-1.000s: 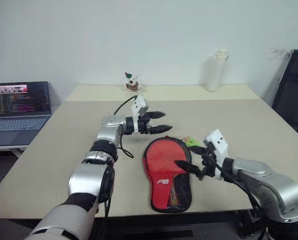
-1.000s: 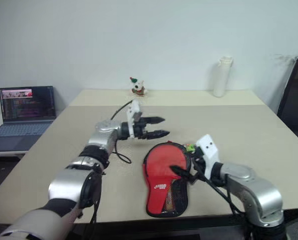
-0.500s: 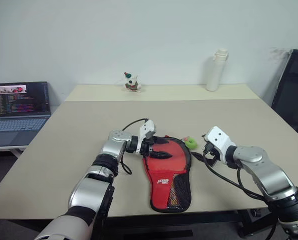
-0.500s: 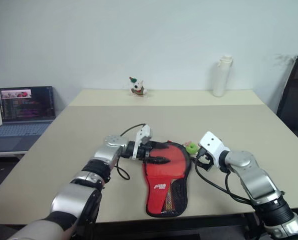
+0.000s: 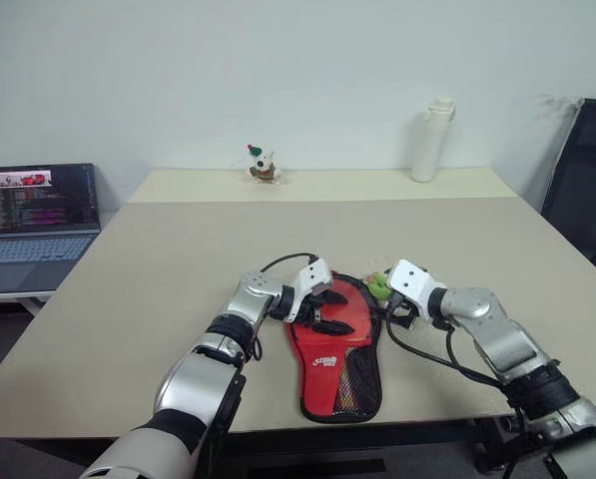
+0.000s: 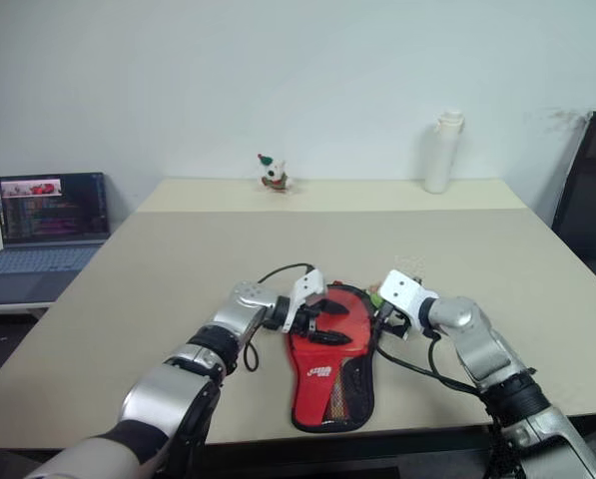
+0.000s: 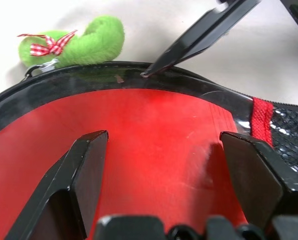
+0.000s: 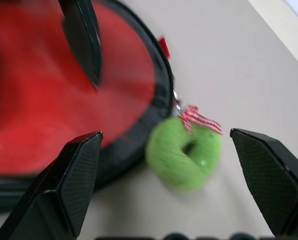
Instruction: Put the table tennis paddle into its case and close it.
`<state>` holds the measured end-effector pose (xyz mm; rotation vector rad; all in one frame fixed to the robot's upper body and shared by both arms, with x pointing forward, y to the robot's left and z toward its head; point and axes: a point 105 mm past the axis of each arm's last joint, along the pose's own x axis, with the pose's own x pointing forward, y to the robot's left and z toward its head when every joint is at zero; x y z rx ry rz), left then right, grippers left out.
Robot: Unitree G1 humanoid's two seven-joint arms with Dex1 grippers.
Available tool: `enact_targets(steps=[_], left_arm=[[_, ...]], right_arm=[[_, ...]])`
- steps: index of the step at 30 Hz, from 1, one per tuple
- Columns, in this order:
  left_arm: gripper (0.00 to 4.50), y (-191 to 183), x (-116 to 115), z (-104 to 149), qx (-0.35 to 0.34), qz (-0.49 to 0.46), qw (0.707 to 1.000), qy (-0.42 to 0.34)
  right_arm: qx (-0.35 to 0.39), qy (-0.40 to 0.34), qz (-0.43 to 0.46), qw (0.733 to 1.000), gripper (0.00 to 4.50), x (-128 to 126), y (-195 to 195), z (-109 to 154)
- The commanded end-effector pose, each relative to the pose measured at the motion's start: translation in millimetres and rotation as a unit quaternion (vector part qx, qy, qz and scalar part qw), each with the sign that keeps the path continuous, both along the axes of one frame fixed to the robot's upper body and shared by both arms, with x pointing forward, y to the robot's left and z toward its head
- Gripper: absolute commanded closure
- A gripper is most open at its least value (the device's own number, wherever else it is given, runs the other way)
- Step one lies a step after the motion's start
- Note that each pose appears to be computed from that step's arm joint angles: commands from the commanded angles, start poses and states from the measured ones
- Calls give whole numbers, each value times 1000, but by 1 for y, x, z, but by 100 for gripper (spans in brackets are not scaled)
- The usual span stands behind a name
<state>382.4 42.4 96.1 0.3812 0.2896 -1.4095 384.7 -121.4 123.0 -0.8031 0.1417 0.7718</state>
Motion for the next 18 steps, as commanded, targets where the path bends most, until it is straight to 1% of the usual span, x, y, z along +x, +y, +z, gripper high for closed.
enact_targets(steps=[1, 4, 7, 9, 12, 18], left_arm=[[61, -2, 2, 8, -7, -6, 1000, -10], [61, 0, 1, 7, -6, -5, 1000, -9], [61, 4, 1, 5, -3, -4, 1000, -8], [61, 6, 0, 4, -1, -4, 1000, -7], [61, 7, -1, 2, 0, -5, 1000, -5], [61, 6, -2, 0, 1, -7, 1000, -3]], right_arm=[[-25, -28, 22, 999, 0, 8, 3, 6], [-13, -20, 33, 999, 0, 7, -3, 13], [19, 0, 47, 999, 0, 0, -12, 25], [24, 12, 57, 998, 0, -5, -17, 29], [22, 31, 63, 997, 0, -10, -26, 25], [-14, 21, 51, 998, 0, -2, -24, 8]])
